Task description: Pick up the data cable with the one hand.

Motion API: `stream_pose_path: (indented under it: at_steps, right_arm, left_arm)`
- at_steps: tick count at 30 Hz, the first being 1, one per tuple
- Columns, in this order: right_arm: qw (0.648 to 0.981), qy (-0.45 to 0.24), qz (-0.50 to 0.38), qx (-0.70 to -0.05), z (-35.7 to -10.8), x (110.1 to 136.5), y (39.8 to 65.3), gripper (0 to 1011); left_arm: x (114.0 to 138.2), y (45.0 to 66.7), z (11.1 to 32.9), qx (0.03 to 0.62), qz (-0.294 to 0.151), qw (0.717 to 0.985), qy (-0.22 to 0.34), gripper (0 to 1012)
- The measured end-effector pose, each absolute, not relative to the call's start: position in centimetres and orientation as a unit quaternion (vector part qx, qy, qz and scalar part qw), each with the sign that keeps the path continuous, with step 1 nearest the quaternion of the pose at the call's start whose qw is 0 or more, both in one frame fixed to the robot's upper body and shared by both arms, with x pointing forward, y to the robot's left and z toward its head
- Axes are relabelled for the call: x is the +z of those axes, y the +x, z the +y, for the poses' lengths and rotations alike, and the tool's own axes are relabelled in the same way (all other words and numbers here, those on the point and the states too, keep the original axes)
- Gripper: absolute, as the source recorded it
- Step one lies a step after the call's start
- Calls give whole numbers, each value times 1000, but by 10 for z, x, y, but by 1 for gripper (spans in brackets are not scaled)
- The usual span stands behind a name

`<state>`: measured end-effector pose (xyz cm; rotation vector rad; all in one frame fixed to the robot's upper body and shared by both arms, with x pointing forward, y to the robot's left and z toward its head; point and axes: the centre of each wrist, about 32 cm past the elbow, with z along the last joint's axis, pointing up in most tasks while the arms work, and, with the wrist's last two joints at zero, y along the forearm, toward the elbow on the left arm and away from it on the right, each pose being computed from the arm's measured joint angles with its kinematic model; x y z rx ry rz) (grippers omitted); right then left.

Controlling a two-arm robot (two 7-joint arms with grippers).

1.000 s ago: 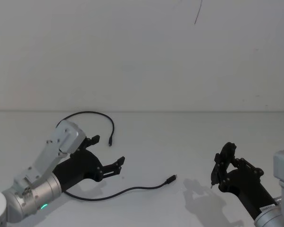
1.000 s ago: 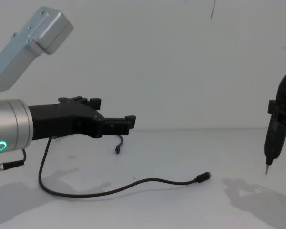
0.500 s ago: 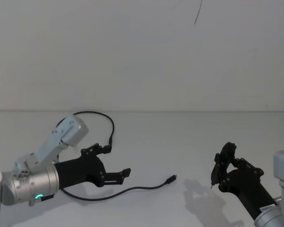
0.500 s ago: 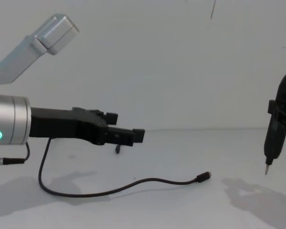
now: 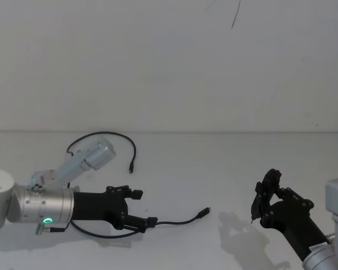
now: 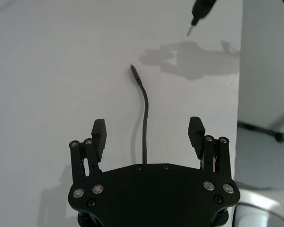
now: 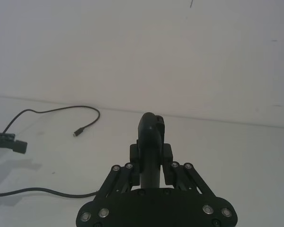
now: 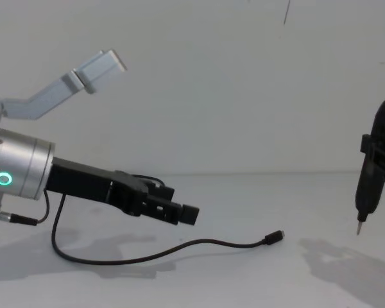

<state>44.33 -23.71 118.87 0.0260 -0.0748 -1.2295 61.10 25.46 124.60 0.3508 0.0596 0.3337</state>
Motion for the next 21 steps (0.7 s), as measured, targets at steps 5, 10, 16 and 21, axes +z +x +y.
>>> stream_pose_path:
  at_steps: [5, 10, 16, 21]
  right_arm:
    - [816, 12, -35, -577, -237, 1189, 443, 263]
    - [816, 12, -35, -577, -237, 1189, 443, 263]
    - [816, 12, -35, -577, -237, 1189, 443, 263]
    - [816, 12, -35, -577, -237, 1189, 443, 263]
  left_arm:
    - [1248, 623, 252, 147, 32, 968, 200, 1002]
    - [1250, 631, 245, 134, 19, 964, 227, 1001]
    - [1250, 636, 237, 126, 1, 960, 249, 1001]
    - [1249, 638, 229, 124, -10, 957, 261, 1002]
